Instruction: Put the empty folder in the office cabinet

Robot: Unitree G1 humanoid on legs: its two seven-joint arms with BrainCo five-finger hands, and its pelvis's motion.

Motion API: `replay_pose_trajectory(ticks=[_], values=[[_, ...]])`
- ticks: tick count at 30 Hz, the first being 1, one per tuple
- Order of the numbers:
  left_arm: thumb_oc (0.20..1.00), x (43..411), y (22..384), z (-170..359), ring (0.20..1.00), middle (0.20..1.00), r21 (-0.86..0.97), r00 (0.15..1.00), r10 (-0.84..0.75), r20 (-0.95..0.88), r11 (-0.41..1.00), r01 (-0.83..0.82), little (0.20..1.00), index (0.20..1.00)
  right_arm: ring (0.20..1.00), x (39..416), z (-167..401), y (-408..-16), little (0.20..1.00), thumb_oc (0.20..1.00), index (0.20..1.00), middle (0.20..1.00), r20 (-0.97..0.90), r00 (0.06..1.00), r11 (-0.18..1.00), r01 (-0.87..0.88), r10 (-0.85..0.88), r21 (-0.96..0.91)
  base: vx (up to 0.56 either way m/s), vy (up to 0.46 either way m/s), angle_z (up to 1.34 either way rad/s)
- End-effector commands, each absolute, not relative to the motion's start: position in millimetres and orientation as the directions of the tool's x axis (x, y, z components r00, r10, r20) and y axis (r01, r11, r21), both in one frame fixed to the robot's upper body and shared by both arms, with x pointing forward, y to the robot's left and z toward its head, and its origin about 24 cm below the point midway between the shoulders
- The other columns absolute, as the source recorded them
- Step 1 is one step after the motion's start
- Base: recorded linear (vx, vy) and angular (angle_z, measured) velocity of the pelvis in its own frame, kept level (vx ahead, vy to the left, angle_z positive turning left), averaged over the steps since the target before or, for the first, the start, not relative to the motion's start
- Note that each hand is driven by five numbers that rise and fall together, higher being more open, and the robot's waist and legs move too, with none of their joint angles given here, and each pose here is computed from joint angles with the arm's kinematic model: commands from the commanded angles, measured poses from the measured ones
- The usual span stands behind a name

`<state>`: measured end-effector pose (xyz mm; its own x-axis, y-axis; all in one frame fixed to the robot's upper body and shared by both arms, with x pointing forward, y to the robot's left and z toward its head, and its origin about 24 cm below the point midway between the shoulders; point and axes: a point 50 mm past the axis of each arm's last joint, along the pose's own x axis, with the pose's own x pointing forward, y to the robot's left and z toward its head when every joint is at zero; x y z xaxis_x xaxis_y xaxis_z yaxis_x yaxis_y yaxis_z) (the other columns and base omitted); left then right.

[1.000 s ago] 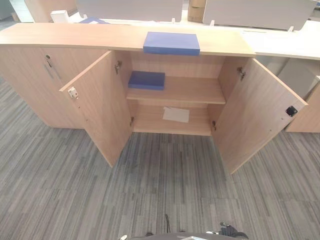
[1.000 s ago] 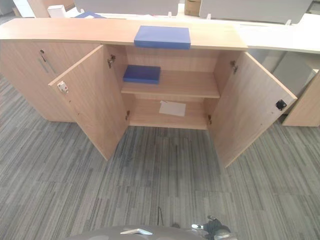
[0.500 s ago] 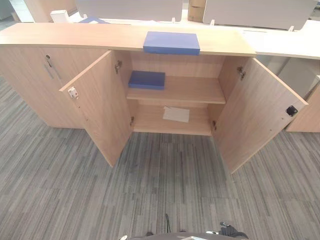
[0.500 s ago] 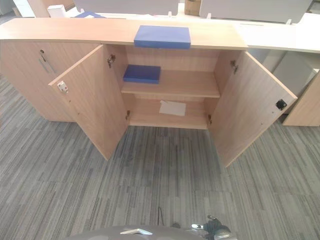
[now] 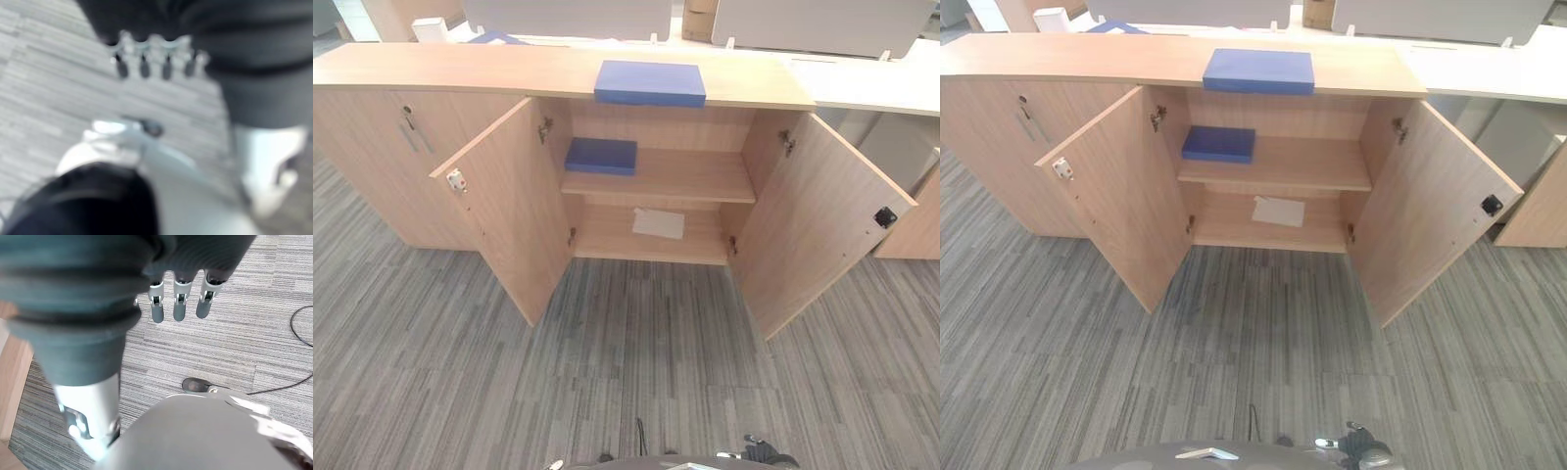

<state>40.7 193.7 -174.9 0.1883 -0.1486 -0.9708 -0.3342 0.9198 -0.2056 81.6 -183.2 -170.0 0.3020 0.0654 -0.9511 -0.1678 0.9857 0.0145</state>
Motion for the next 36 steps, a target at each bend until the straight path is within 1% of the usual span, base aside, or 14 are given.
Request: replay_pose_trajectory(ticks=[1, 7, 10, 13, 14, 15, 17, 19, 25, 29, 33, 34, 35, 36], values=[[1.0, 49.4, 186.0, -176.4, 1.0, 1.0, -0.193, 0.182, -0.142, -0.973, 0.933, -0.304, 1.0, 1.0, 1.0, 99.3, -165.1, -195.9, 1.0, 1.0, 1.0, 1.0, -0.931, 0.364, 0.987, -0.158, 0.021, -0.039, 0.0, -0.087, 0.03], [1.0, 64.3, 191.6, -173.8, 1.0, 1.0, -0.182, 0.224, -0.119, -0.967, 0.941, -0.287, 1.0, 1.0, 1.0, 112.8, -159.8, -198.7, 1.0, 1.0, 1.0, 1.0, -0.91, 0.414, 0.983, -0.18, 0.036, -0.043, -0.04, -0.085, 0.04], [1.0, 83.2, 189.0, -171.1, 1.0, 1.0, -0.183, 0.255, -0.118, -0.96, 0.951, -0.249, 1.0, 1.0, 1.0, 126.7, -153.2, -206.7, 1.0, 1.0, 1.0, 1.0, -0.888, 0.459, 0.984, -0.166, 0.025, -0.058, -0.12, -0.155, 0.1], [1.0, 72.0, 191.5, -173.0, 1.0, 1.0, -0.155, 0.198, -0.109, -0.974, 0.96, -0.235, 1.0, 1.0, 1.0, 127.1, -152.1, -211.7, 1.0, 1.0, 1.0, 1.0, -0.882, 0.471, 0.986, -0.153, 0.013, -0.067, 0.18, -0.052, 0.24], [1.0, 52.7, 195.3, -175.4, 1.0, 1.0, -0.135, 0.149, -0.1, -0.984, 0.961, -0.241, 1.0, 1.0, 1.0, 125.0, -152.7, -213.0, 1.0, 1.0, 1.0, 1.0, -0.887, 0.461, 0.989, -0.14, 0.018, -0.053, 0.34, 0.021, 0.15], [1.0, 52.7, 195.3, -175.4, 1.0, 1.0, -0.135, 0.149, -0.1, -0.984, 0.961, -0.241, 1.0, 1.0, 1.0, 125.0, -152.7, -213.0, 1.0, 1.0, 1.0, 1.0, -0.887, 0.461, 0.989, -0.14, 0.018, -0.053, 0.46, 0.05, -0.08], [1.0, 38.1, 198.2, -176.6, 1.0, 1.0, -0.119, 0.117, -0.094, -0.989, 0.964, -0.239, 1.0, 1.0, 1.0, 117.6, -154.2, -217.4, 1.0, 1.0, 1.0, 1.0, -0.893, 0.45, 0.994, -0.103, 0.009, -0.042, 0.43, 0.066, -0.23], [1.0, 32.8, 198.9, -176.9, 1.0, 1.0, -0.123, 0.119, -0.095, -0.988, 0.961, -0.248, 1.0, 1.0, 1.0, 110.1, -154.6, -223.7, 1.0, 1.0, 1.0, 1.0, -0.891, 0.453, 0.995, -0.086, -0.012, -0.057, 0.48, 0.111, -0.02], [1.0, 15.4, 201.7, -177.4, 1.0, 1.0, -0.105, 0.103, -0.077, -0.992, 0.947, -0.304, 1.0, 1.0, 1.0, 107.9, -154.4, -224.9, 1.0, 1.0, 1.0, 1.0, -0.883, 0.469, 0.986, -0.136, -0.018, -0.092, 0.46, 0.118, -0.27], [1.0, -3.0, 212.1, -176.1, 1.0, 1.0, -0.054, 0.053, -0.039, -0.998, 0.945, -0.322, 1.0, 1.0, 1.0, 96.7, -158.7, -224.4, 1.0, 1.0, 1.0, 1.0, -0.904, 0.428, 0.987, -0.135, -0.025, -0.091, 0.58, 0.15, -0.73], [1.0, -5.0, 218.8, -174.8, 1.0, 1.0, -0.034, 0.03, -0.027, -0.999, 0.949, -0.314, 1.0, 1.0, 1.0, 97.6, -160.0, -217.9, 1.0, 1.0, 1.0, 1.0, -0.904, 0.426, 0.979, -0.172, -0.029, -0.112, 0.52, 0.208, -0.39], [1.0, -6.9, 222.4, -174.1, 1.0, 1.0, -0.019, 0.02, -0.013, -1.0, 0.957, -0.29, 1.0, 1.0, 1.0, 100.4, -159.6, -217.0, 1.0, 1.0, 1.0, 1.0, -0.898, 0.436, 0.986, -0.119, -0.055, -0.118, 0.28, 0.139, -0.25], [1.0, -7.9, 224.2, -173.8, 1.0, 1.0, -0.016, 0.022, -0.01, -1.0, 0.959, -0.283, 1.0, 1.0, 1.0, 103.0, -159.0, -217.0, 1.0, 1.0, 1.0, 1.0, -0.894, 0.443, 0.987, -0.105, -0.066, -0.125, 0.47, 0.268, -0.32], [1.0, -8.6, 230.0, -172.5, 1.0, 1.0, -0.003, 0.039, 0.008, -0.999, 0.964, -0.268, 1.0, 1.0, 1.0, 109.1, -157.2, -216.7, 1.0, 1.0, 1.0, 1.0, -0.879, 0.466, 0.982, -0.095, -0.101, -0.163, 0.41, 0.28, -0.25]])
